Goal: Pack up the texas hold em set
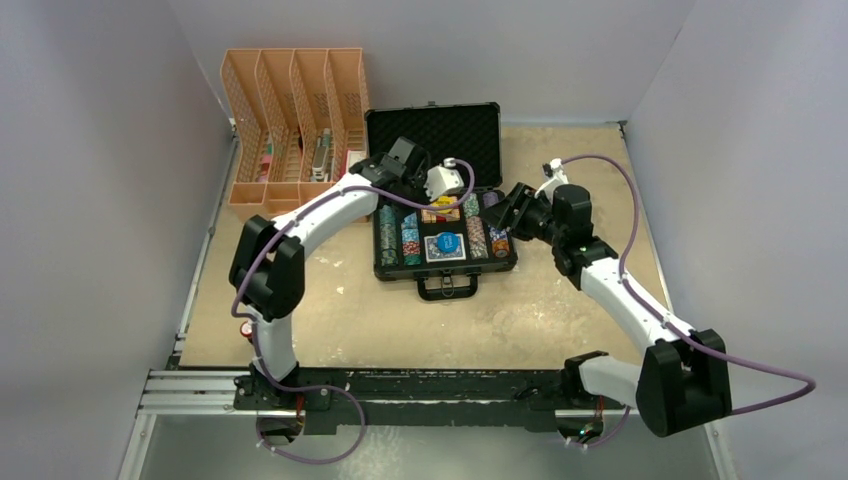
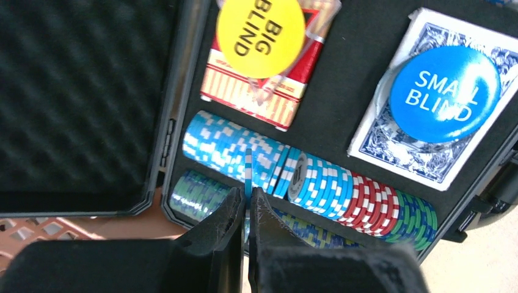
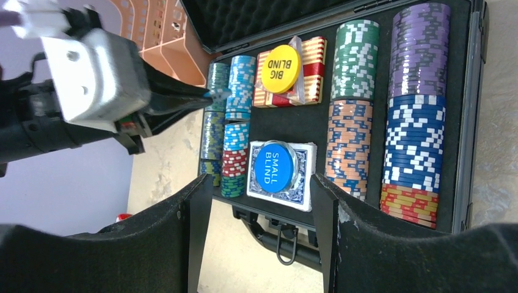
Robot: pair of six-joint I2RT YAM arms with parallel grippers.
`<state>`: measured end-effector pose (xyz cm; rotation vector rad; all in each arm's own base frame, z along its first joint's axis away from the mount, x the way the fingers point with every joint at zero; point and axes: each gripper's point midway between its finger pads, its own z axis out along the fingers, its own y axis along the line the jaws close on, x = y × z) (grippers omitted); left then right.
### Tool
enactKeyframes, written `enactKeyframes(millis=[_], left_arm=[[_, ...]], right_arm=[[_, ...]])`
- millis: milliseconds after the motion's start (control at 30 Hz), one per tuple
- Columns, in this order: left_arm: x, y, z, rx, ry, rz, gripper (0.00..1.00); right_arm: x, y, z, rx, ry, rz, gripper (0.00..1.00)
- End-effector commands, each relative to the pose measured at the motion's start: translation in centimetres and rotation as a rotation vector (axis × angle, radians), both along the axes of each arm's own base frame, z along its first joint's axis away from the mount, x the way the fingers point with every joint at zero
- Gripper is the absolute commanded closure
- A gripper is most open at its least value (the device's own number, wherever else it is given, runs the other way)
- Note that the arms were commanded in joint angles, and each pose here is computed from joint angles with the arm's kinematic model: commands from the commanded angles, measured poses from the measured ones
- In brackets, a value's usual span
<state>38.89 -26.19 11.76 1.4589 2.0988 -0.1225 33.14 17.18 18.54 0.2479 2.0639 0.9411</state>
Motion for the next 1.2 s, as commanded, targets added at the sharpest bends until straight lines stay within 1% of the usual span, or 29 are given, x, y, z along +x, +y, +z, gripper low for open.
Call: enactKeyframes(millis=[0,67,133,200,300,533,700,833,1100,1167], left_arm=[[2.0,-0.1,5.9,-0.118,-0.168,0.102,1.00],[1.5,-0.3,6.1,-0.125,-0.158,0.074,1.00],[0.4,-0.5,5.7,-0.122,-0.118,0.019,1.00],[-0.7,-0.5,4.9,-0.105,-0.071,-0.032,1.00],[-1.7,-0.1,3.6,-0.073,-0.026,-0.061,1.00],[-1.3,0.3,2.2,-0.030,0.000,-0.038,1.00],[-2.0,-0.1,1.5,-0.033,0.044,-0.074,0.99],[-1.8,0.1,0.9,-0.014,0.050,-0.068,0.99],[-1.2,-0.1,0.5,-0.017,0.047,-0.042,0.99],[-1.2,0.0,0.3,-0.010,0.048,-0.037,0.97]], right_arm=[[0.5,0.3,1.2,0.008,-0.049,0.025,0.38],[0.4,0.3,1.2,0.009,-0.047,0.027,0.39],[0.3,0.3,1.1,0.010,-0.047,0.026,0.38],[0.3,0.3,1.1,0.010,-0.049,0.024,0.38],[0.3,0.3,1.1,0.009,-0.048,0.024,0.39],[0.3,0.3,0.9,0.007,-0.045,0.025,0.39],[0.3,0.3,0.8,0.007,-0.040,0.023,0.39],[0.4,0.2,0.9,0.006,-0.046,0.021,0.39],[0.3,0.2,0.7,0.003,-0.041,0.021,0.39],[0.3,0.2,0.6,0.002,-0.040,0.021,0.39]])
